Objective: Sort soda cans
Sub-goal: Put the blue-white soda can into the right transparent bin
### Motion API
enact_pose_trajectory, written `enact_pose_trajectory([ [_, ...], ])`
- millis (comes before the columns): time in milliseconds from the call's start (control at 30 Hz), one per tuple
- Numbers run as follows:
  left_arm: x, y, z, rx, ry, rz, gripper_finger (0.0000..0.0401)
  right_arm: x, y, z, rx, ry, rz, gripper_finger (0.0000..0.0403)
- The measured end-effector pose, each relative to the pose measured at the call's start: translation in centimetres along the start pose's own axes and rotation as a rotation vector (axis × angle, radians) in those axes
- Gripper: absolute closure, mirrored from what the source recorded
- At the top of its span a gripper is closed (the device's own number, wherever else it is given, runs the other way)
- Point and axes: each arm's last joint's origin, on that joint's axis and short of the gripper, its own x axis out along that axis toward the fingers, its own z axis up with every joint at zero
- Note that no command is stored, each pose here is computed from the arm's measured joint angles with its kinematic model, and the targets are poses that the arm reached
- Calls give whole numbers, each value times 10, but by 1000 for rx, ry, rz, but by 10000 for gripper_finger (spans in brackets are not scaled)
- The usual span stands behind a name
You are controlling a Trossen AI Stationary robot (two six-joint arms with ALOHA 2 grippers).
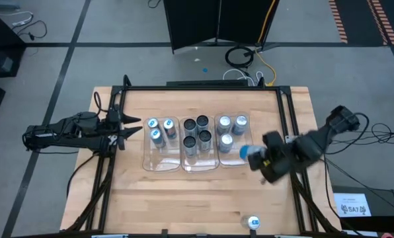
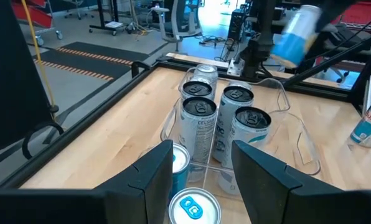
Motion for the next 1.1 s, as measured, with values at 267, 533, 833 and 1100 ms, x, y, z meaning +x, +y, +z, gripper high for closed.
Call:
enact_pose_trajectory([
  [267,0,0,0,0,-5,2,228,28,3,63,-6,99,-127,125],
  [533,0,0,0,0,-4,2,228,71,-13,95,-28,210,-258,124],
  [833,0,0,0,1,-3,3,228,105,-6,120,-26,179,-158,124],
  [1100,0,0,0,1,2,4,228,138,0,133,-80,267,-244,123],
])
